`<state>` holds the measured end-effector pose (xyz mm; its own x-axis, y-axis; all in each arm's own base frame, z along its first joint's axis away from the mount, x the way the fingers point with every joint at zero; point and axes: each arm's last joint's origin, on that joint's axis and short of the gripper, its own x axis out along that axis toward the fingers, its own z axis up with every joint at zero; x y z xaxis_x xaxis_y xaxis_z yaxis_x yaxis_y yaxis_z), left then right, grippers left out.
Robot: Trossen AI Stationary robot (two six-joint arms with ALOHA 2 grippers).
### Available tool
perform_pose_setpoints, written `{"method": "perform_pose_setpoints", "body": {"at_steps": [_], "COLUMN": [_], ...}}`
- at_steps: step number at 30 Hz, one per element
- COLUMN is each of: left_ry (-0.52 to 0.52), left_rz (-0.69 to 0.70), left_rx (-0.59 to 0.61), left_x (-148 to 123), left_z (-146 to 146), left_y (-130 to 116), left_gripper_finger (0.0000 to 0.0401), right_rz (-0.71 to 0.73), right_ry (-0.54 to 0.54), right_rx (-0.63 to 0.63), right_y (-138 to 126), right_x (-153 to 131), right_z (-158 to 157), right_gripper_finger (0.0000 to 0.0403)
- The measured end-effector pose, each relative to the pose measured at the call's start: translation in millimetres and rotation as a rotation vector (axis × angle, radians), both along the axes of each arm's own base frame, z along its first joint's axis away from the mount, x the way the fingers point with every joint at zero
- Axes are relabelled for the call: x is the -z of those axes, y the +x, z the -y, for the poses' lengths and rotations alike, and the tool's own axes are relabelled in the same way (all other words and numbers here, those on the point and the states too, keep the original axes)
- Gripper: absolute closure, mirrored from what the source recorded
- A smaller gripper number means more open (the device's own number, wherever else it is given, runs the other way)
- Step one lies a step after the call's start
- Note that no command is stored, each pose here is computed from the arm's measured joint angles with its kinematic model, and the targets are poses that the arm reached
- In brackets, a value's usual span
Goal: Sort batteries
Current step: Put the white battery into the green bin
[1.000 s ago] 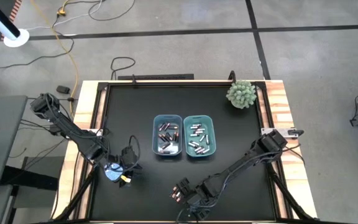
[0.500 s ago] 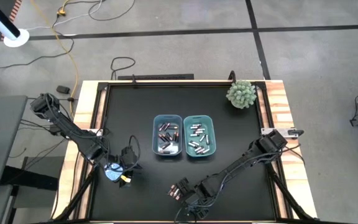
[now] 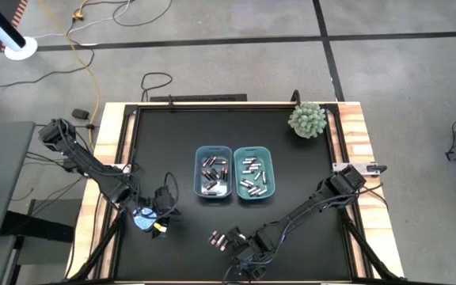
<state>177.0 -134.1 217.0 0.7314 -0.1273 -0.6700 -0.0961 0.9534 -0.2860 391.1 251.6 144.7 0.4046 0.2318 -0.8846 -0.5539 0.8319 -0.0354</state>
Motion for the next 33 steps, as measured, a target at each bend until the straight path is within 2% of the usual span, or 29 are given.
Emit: {"method": "perform_pose_setpoints", "body": {"at_steps": [5,10,20,28,31,33], "left_ry": [-0.051,-0.033,-0.037,-0.038,-0.033,-0.039], "left_rz": [-0.008,0.004,0.010,0.012,0.017,0.017], "left_rx": [-0.049,-0.061,-0.067,-0.105,-0.134,-0.157], "left_x": [0,0,-1,-1,-1,-1], "left_z": [0,-1,-1,-8,-12,-15], "left_y": [0,0,1,6,9,11], "left_gripper_finger": [0.0269,0.0269,0.0269,0.0269,0.0269,0.0269], "right_rz": [-0.007,-0.047,0.002,0.070,0.083,0.092], "right_ry": [0.002,0.025,0.060,0.000,-0.030,-0.041], "right_rx": [0.012,0.099,0.197,0.344,0.436,0.543], "right_y": [0,-2,-7,-21,-28,-35], "right_x": [0,-2,-40,-80,-92,-101], "right_z": [0,4,13,27,34,40], "right_gripper_finger": [0.0344,0.0378,0.0380,0.0379,0.0379,0.0377]}}
